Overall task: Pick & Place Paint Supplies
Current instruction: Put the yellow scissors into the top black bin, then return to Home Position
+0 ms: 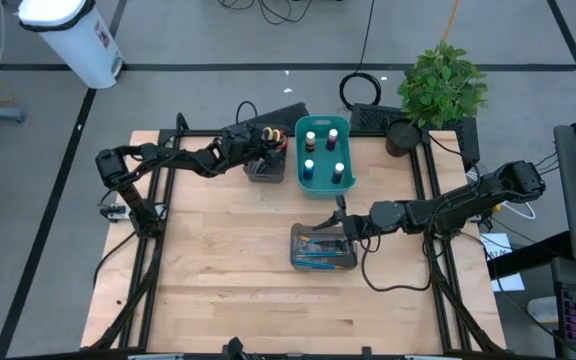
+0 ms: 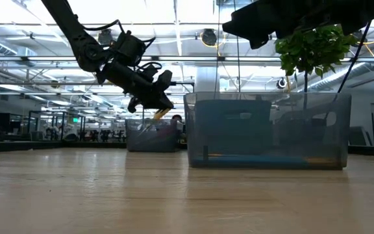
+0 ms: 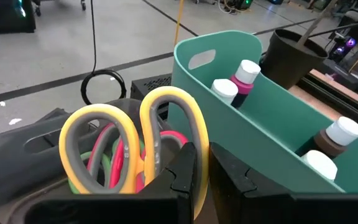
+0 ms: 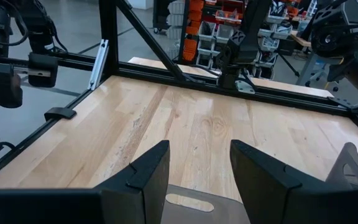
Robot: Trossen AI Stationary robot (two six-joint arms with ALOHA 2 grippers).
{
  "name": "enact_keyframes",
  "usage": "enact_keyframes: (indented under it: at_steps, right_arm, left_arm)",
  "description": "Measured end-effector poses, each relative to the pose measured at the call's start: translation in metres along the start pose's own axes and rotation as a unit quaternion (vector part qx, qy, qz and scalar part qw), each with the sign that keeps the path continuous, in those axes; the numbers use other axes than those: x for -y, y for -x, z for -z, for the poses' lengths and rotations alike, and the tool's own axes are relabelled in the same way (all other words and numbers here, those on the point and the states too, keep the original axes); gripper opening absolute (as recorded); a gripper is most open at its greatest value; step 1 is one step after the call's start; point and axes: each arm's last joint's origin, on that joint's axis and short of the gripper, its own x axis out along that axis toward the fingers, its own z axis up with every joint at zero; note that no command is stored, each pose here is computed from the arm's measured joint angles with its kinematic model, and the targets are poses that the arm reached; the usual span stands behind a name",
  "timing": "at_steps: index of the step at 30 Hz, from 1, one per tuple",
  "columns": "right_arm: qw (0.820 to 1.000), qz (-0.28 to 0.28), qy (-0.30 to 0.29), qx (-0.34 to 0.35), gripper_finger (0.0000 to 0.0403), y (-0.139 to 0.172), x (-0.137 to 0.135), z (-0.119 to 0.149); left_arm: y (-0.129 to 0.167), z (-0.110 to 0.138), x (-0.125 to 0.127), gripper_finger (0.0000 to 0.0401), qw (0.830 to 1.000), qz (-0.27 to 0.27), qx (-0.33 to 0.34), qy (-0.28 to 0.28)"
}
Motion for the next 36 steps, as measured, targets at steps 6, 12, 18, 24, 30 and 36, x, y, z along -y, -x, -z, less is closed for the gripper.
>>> enact_keyframes:
  at_steps: [6, 12, 18, 24, 30, 36]
  right_arm:
    - [1.0, 0.0, 0.0, 0.0, 0.016, 0.0, 0.0, 0.0]
    - [1.0, 0.0, 0.0, 0.0, 0.016, 0.0, 0.0, 0.0]
    - [1.0, -0.001, 0.001, -0.016, 0.016, 0.0, 0.0, 0.003]
    - [0.999, -0.004, -0.001, -0.05, 0.016, 0.015, 0.001, 0.0]
    - [0.999, -0.001, -0.028, -0.023, 0.016, 0.055, 0.005, -0.025]
    - [0.999, -0.001, -0.031, -0.014, 0.016, 0.103, 0.009, -0.037]
  left_arm:
    - [0.0, 0.0, 0.001, 0.0065, 1.0, 0.002, -0.001, 0.008]
    - [0.0, 0.0, 0.001, 0.0151, 1.0, 0.002, 0.0, 0.007]
    - [0.015, -0.023, 0.005, 0.0211, 0.995, 0.101, 0.002, 0.01]
    - [0.077, -0.066, 0.007, 0.0229, 0.978, 0.21, -0.017, 0.012]
    - [0.152, -0.079, 0.009, 0.023, 0.98, 0.189, -0.033, -0.044]
    - [0.195, -0.038, 0.014, 0.023, 0.978, 0.181, -0.023, -0.1]
